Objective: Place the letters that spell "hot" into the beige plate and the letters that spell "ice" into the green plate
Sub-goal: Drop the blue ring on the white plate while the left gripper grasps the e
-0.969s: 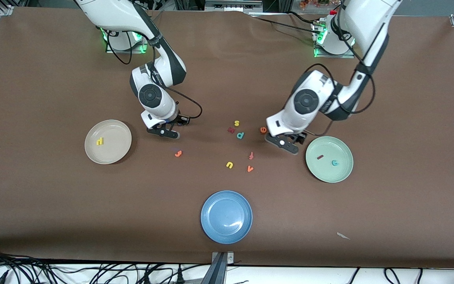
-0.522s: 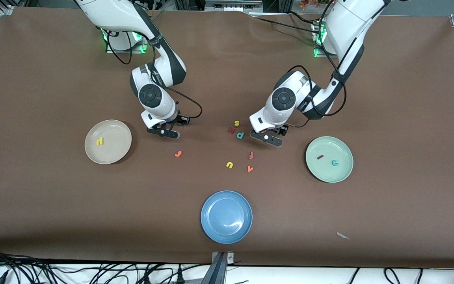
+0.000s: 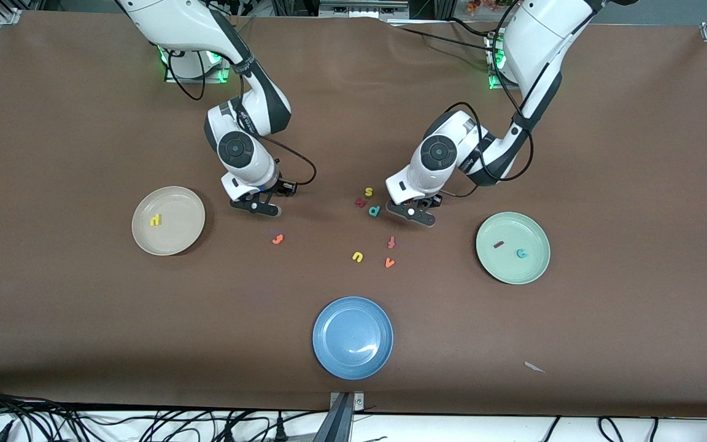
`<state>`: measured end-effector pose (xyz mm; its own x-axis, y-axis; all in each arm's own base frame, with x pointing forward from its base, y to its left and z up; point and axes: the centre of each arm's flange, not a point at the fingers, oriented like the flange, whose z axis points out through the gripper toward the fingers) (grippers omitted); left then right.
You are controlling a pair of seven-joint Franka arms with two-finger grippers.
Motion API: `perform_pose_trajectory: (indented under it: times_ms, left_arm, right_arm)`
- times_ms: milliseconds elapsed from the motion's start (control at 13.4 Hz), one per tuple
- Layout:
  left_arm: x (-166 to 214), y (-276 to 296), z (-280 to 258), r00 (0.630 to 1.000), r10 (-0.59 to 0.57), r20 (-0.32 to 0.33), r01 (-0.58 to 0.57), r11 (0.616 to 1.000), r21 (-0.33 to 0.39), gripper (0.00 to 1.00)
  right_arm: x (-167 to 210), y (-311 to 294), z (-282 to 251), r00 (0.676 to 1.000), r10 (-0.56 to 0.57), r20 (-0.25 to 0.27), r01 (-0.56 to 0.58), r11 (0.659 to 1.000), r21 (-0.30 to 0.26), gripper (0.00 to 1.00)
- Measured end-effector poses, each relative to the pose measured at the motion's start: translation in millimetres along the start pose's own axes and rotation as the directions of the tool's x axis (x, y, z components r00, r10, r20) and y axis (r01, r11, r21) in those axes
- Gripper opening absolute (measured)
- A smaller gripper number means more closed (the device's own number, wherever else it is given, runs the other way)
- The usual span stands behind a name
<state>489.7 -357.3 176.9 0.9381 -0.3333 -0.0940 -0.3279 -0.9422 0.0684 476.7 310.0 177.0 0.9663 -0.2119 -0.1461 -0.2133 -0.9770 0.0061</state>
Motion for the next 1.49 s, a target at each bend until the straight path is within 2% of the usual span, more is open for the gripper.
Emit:
perform_pose_trajectory:
  times_ms: [149,224,298,373,671,1043,1192,1490]
  left_arm:
    - [0,0,0,1.0,-0.01,-0.002,0.01,1.0,-0.001,0.37]
    - [0,0,1,1.0,-0.014,-0.001,0.014,1.0,-0.001,0.46]
    - [0,-1,3,1.0,-0.017,0.001,0.017,1.0,-0.001,0.54]
    - [0,-2,4,1.0,-0.019,0.003,0.019,1.0,-0.001,0.56]
    - [0,-2,4,1.0,-0.019,0.003,0.019,1.0,-0.001,0.54]
    - [10,-14,-3,0.999,-0.042,-0.027,0.042,0.999,-0.003,0.54]
    - [14,-28,-5,0.997,-0.063,-0.033,0.064,0.998,0.003,0.59]
    - [16,-31,-6,0.996,-0.069,-0.049,0.069,0.998,-0.002,0.57]
  right_arm:
    - [-1,-1,1,1.0,-0.002,0.001,0.002,1.0,-0.001,0.43]
    - [-1,-1,1,1.0,-0.002,0.001,0.002,1.0,-0.002,0.38]
    - [-1,-1,2,1.0,-0.002,0.002,0.002,1.0,-0.002,0.38]
    - [-1,-1,2,1.0,-0.002,0.002,0.002,1.0,-0.002,0.33]
    - [-1,-1,2,1.0,-0.002,0.002,0.002,1.0,-0.003,0.31]
    - [2,-2,-14,1.0,0.001,0.004,-0.001,1.0,-0.002,0.31]
    - [14,7,-42,1.0,0.021,0.019,-0.02,1.0,-0.017,0.31]
    - [64,74,-98,0.998,-0.008,0.058,0.011,0.998,-0.058,0.31]
